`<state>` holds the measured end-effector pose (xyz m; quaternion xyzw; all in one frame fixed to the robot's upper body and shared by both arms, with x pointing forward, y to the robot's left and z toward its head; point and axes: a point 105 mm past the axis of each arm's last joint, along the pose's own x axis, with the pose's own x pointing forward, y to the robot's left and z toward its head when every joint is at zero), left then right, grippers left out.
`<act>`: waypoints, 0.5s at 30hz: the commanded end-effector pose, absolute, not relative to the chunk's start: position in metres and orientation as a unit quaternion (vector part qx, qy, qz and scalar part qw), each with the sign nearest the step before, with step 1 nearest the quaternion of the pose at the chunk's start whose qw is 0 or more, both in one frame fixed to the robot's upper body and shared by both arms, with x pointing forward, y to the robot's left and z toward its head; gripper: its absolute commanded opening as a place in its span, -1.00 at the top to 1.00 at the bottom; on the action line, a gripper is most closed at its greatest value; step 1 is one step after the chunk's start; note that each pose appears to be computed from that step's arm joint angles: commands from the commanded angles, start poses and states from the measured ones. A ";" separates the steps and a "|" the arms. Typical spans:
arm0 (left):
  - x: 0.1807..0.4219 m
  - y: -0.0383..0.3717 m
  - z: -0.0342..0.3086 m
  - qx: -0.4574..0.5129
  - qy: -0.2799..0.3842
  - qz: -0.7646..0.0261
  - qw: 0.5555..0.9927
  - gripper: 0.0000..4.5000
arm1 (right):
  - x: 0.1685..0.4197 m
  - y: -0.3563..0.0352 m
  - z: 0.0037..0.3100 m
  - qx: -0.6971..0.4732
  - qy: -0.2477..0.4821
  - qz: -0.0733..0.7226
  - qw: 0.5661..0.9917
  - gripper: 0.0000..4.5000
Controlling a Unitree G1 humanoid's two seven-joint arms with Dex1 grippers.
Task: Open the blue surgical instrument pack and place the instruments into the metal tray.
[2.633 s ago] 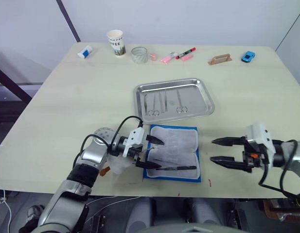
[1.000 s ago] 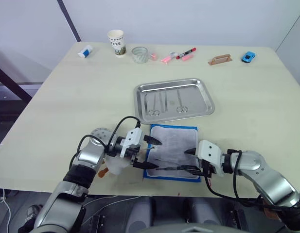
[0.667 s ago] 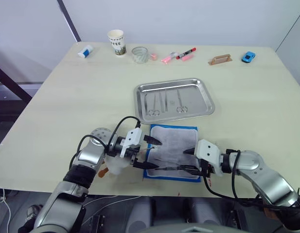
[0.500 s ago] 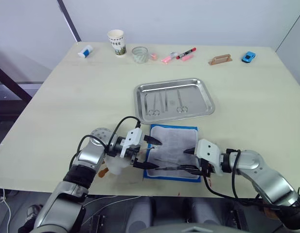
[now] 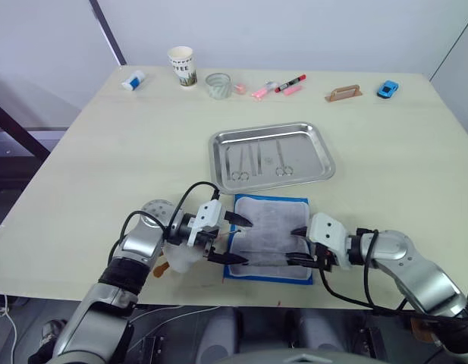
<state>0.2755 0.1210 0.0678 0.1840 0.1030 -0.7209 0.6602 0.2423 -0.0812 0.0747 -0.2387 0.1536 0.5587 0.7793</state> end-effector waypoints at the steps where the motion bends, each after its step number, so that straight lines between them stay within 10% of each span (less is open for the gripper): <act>1: 0.270 0.126 0.051 0.181 0.142 -0.718 0.657 -1.00 | 0.237 -0.075 0.073 -0.244 0.151 0.576 0.765 -0.25; 8: 0.271 0.125 0.051 0.181 0.142 -0.717 0.658 -1.00 | 0.236 -0.072 0.065 -0.235 0.158 0.583 0.762 -0.25; 15: 0.271 0.126 0.051 0.181 0.142 -0.716 0.659 -1.00 | 0.233 -0.076 0.050 -0.250 0.162 0.593 0.748 0.83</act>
